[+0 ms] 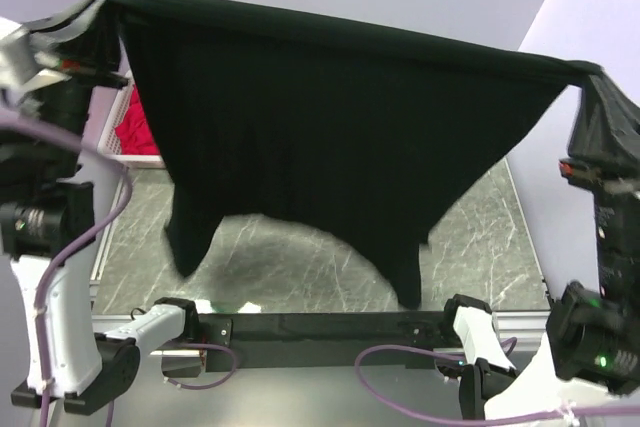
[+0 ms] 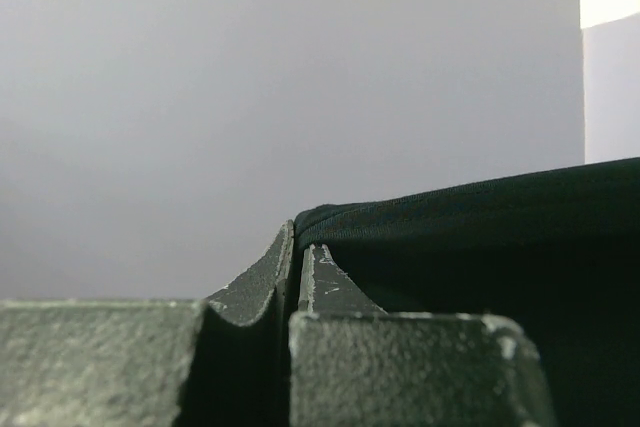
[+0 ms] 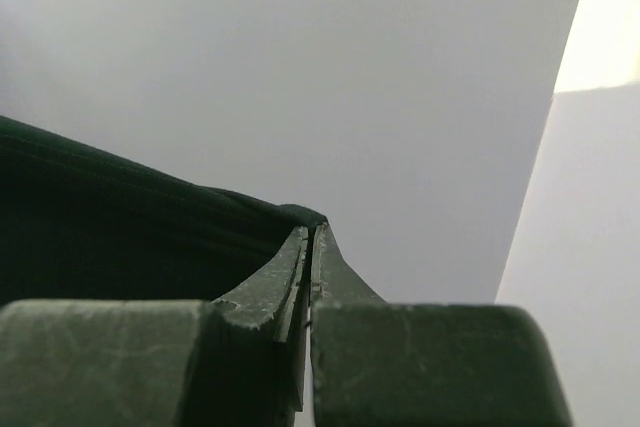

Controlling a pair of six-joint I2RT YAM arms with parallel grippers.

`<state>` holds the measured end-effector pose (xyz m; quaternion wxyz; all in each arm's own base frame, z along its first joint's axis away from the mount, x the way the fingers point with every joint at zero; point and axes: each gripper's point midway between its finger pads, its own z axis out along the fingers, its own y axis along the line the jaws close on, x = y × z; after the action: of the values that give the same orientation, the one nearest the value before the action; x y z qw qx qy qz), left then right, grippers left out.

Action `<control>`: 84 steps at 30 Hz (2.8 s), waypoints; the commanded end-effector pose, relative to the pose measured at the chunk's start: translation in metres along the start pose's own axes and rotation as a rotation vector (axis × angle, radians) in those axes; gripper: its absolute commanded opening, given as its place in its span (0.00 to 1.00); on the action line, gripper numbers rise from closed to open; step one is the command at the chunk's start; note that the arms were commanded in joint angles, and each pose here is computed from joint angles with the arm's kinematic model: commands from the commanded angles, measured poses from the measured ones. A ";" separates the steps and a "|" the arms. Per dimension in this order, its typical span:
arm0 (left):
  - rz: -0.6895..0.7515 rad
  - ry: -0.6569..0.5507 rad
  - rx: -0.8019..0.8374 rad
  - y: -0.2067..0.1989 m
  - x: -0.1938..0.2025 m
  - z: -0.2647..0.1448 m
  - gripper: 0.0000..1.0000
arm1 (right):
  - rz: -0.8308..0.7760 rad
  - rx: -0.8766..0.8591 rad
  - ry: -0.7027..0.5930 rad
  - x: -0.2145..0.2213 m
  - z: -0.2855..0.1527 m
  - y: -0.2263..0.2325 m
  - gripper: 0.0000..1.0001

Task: Fold and stack the t-shirts
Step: Flatten the tshirt out

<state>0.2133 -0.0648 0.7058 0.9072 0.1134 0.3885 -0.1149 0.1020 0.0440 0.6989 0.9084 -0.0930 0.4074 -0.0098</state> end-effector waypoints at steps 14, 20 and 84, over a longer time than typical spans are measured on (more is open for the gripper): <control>-0.056 0.709 0.096 -0.016 0.403 0.005 0.01 | 0.070 0.208 0.899 0.408 -0.072 -0.076 0.00; -0.067 0.930 0.252 -0.104 0.559 -0.005 0.01 | -0.033 0.307 1.180 0.497 -0.137 -0.099 0.00; -0.145 1.545 0.167 -0.041 0.616 -0.166 0.59 | 0.247 -0.854 2.082 0.564 -0.317 0.157 0.32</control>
<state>0.4843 -0.1297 0.0800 0.2829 0.1850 0.9358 -0.0999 0.2227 0.0849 0.0188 -0.0297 -0.3089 0.9420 0.1279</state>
